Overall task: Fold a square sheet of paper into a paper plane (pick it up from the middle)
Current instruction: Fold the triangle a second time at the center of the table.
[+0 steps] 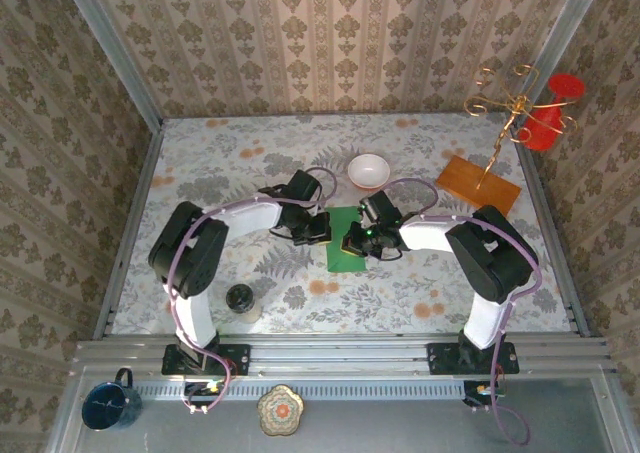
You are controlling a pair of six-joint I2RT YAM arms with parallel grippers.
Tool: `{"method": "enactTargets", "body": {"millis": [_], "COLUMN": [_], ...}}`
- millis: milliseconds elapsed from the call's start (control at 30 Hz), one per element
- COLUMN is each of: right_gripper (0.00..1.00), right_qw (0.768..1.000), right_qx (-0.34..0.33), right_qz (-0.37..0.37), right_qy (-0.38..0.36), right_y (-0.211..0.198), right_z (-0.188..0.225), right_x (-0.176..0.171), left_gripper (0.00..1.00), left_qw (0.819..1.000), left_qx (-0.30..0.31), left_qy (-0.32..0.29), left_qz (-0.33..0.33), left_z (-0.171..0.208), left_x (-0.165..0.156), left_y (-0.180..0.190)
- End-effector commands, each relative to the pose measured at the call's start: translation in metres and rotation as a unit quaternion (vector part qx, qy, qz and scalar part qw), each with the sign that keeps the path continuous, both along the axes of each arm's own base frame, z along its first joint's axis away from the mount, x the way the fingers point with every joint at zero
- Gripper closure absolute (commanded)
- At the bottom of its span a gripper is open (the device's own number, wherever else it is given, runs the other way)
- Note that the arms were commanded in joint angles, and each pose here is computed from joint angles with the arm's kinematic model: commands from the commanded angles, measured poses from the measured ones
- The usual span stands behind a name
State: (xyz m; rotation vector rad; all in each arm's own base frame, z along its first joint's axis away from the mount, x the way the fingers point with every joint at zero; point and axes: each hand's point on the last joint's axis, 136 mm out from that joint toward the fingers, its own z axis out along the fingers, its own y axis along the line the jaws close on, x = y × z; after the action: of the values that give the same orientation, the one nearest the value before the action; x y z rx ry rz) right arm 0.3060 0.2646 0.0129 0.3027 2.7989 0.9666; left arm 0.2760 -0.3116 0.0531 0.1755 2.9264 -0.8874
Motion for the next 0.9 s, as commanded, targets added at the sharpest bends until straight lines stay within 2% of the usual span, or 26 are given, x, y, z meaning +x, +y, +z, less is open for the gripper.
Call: {"method": "enactTargets", "body": {"millis": [0, 333, 867], "right_gripper": [0.94, 0.94, 0.95], "right_qw": [0.995, 0.994, 0.992], "right_qx": [-0.073, -0.075, -0.071], "right_qz": [-0.006, -0.011, -0.019], "right_qy": [0.073, 0.084, 0.098], "right_y": [-0.031, -0.033, -0.034], "right_z": [-0.050, -0.053, -0.058], "right_x": [-0.033, -0.036, -0.038], "left_gripper": [0.98, 1.00, 1.00], "left_qw": [1.000, 0.999, 0.998], "left_qx": [-0.018, -0.033, -0.012], "left_qy": [-0.013, 0.036, 0.054], "left_qz": [-0.008, -0.019, -0.034], "left_z": [0.017, -0.001, -0.025], "left_x": [-0.014, -0.049, -0.057], "left_y": [-0.004, -0.013, -0.019]}}
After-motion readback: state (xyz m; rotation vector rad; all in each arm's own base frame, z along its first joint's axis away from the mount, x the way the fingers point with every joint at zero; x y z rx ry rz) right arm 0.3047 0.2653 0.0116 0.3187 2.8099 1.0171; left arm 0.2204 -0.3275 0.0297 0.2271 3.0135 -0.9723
